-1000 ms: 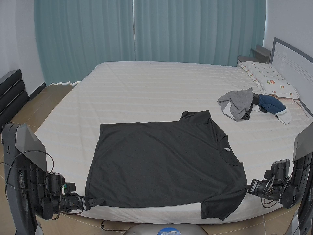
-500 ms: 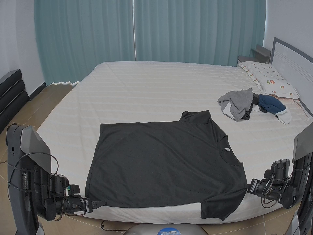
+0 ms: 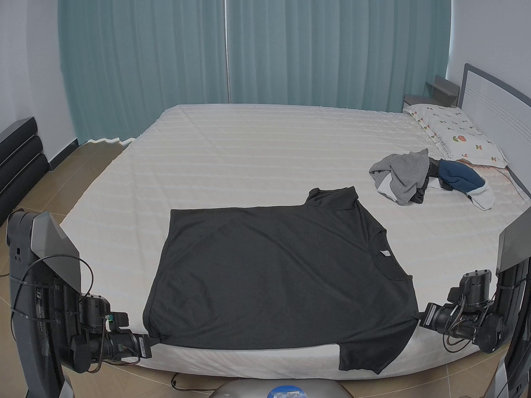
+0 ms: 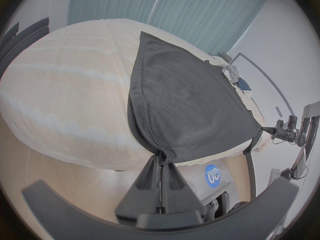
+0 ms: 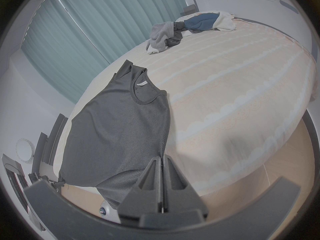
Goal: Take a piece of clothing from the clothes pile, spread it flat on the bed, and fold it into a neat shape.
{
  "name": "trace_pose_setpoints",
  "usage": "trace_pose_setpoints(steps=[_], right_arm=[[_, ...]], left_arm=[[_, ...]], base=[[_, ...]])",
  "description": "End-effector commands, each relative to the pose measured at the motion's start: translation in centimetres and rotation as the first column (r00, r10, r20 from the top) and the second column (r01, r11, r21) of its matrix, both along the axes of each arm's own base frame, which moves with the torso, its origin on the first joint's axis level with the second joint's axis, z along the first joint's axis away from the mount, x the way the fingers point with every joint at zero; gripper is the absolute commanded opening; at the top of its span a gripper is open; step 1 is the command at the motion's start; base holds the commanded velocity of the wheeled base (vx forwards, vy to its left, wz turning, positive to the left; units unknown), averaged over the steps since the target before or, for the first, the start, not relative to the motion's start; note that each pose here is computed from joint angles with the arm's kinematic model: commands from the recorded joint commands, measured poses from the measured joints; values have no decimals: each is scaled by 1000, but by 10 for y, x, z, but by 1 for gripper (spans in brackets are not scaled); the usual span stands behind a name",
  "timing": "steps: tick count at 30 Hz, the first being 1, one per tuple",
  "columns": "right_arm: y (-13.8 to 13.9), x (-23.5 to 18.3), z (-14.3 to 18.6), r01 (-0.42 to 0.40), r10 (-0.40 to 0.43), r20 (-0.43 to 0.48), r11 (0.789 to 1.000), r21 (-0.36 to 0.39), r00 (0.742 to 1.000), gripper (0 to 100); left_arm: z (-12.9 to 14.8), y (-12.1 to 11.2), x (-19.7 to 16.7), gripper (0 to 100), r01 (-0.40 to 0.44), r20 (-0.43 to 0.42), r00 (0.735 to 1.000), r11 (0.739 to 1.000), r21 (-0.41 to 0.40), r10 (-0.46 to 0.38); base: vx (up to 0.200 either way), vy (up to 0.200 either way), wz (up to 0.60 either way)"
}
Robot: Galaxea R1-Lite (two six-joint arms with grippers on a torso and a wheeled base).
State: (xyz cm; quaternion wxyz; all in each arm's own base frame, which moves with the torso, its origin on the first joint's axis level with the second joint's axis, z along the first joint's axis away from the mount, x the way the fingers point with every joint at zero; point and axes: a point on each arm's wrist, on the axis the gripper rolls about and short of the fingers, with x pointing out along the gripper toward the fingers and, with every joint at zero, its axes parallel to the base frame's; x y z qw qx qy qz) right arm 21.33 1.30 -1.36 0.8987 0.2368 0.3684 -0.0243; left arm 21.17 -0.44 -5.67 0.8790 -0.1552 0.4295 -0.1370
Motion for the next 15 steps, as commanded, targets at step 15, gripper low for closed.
trace_pose_setpoints(steps=[15], right_arm=[[-3, 21, 8, -27, 13, 147, 995, 94, 989, 0]], left_arm=[[26, 2, 2, 0, -188, -3, 982, 969, -160, 190]], base=[[0, 0, 0]])
